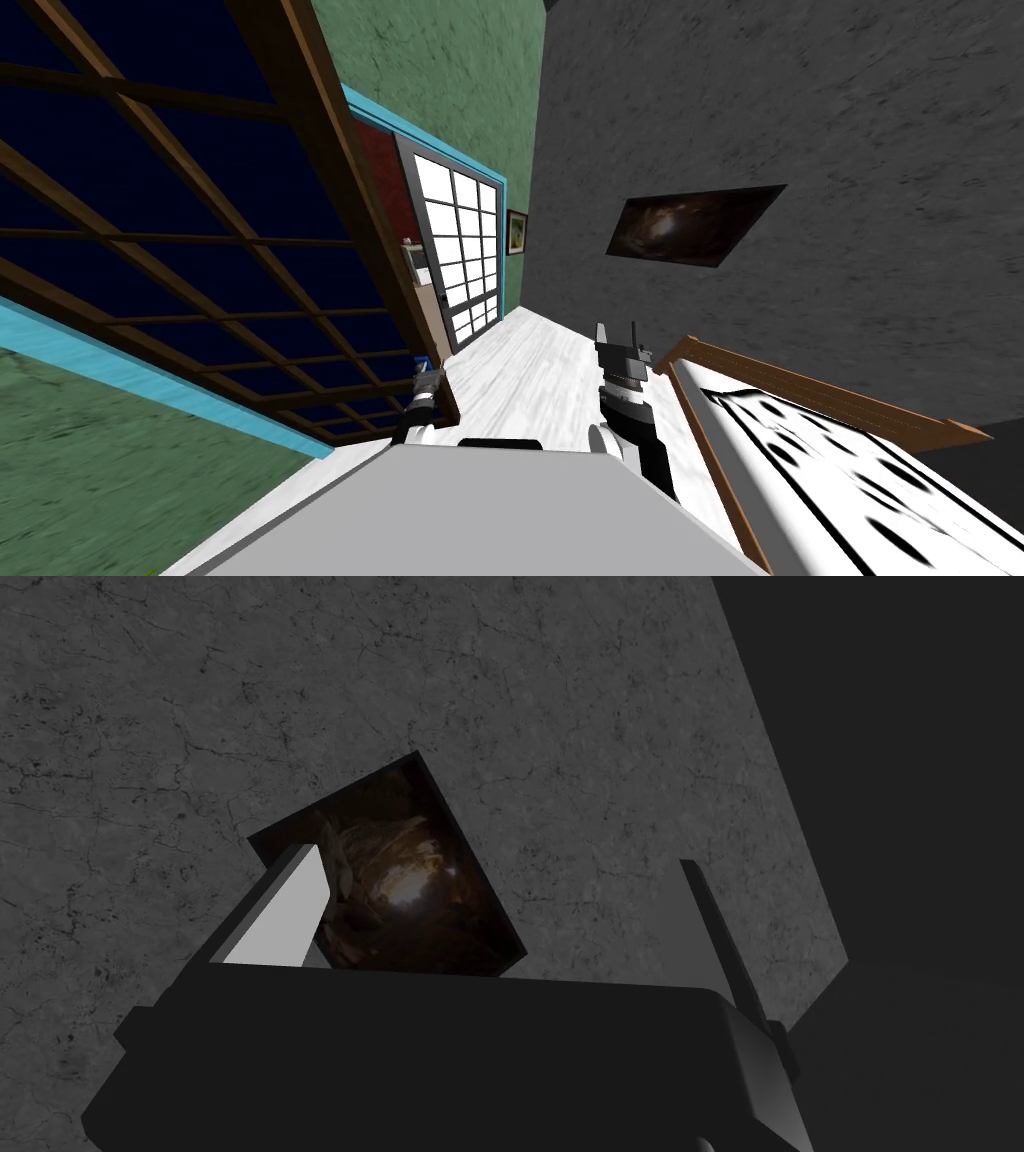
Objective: Pull the door open
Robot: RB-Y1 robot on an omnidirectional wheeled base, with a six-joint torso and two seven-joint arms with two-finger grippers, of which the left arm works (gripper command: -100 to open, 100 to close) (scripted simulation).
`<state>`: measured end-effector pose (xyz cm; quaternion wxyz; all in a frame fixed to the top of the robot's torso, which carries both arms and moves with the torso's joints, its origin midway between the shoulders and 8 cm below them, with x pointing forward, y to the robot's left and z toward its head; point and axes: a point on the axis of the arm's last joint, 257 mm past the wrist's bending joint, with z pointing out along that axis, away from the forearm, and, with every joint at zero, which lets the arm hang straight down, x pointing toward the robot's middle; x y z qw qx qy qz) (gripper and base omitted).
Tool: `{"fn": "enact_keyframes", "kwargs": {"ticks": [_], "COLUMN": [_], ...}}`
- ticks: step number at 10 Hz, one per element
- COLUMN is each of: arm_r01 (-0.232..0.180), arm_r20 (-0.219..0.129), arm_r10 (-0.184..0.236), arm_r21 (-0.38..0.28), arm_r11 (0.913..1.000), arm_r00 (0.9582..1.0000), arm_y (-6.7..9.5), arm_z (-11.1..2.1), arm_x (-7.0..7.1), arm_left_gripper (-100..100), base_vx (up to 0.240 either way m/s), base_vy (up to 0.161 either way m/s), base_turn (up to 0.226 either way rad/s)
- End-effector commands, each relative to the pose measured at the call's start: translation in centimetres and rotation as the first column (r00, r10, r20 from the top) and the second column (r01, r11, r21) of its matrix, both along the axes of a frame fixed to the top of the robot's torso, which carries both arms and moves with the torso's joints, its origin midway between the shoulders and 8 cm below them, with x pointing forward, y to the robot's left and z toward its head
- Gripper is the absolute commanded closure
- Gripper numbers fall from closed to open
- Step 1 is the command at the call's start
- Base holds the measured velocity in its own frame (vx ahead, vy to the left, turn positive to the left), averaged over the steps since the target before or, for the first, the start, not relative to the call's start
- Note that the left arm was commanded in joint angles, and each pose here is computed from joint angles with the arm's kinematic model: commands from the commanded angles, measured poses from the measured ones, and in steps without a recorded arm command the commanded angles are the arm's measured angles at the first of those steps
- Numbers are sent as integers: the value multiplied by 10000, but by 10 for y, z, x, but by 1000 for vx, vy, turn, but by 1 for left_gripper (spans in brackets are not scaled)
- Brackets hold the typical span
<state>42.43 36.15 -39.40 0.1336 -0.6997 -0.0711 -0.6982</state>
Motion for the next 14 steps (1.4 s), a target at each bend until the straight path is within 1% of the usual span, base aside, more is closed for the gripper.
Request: {"fn": "enact_keyframes", "kwargs": {"ticks": [1, 2, 3, 4, 5, 6, 7, 8, 9, 10, 11, 12, 13, 14], "arm_r01": [-192, -186, -182, 31, -97, -150, -256, -306, -425, -479, -479, -245, -245, -245], "arm_r20": [-36, 70, 125, 263, 337, 345, 364, 374, 401, 415, 415, 582, 582, 582], "arm_r10": [191, 191, 192, -12, 122, 175, 282, 331, 451, 505, 505, 285, 285, 285], "arm_r21": [-292, -624, -797, -704, -741, -727, -695, -679, -635, -613, -613, -688, -688, -688], "arm_r11": [9994, 9979, 9967, 9975, 9972, 9972, 9973, 9972, 9971, 9970, 9970, 9973, 9973, 9973], "arm_r00": [9998, 9998, 9997, 9997, 9994, 9993, 9989, 9988, 9982, 9979, 9979, 9979, 9979, 9979], "arm_y": [12, 11, 10, -2, 15, 20, 32, 37, 51, 58, 58, 44, 44, 44], "arm_z": [-5, -4, -4, 1, -1, -2, -3, -3, -4, -4, -4, 1, 1, 1], "arm_x": [-7, -6, -5, 4, -10, -15, -24, -28, -40, -45, -45, -36, -36, -36], "arm_left_gripper": [-100, -100, -100, -100, -100, -100, -100, -100, -100, -100, -100, -100, 100, 100], "base_vx": [-85, -90, -88, -37, 13, 34, 45, 36, 25, 28, 24, 9, -3, -6], "base_vy": [20, 14, 17, -13, -1, 20, 15, 39, 55, 56, 32, -11, -12, 7], "base_turn": [-66, -93, -61, -62, -210, -157, -123, -79, -117, -117, -5, -37, 7, 32]}}
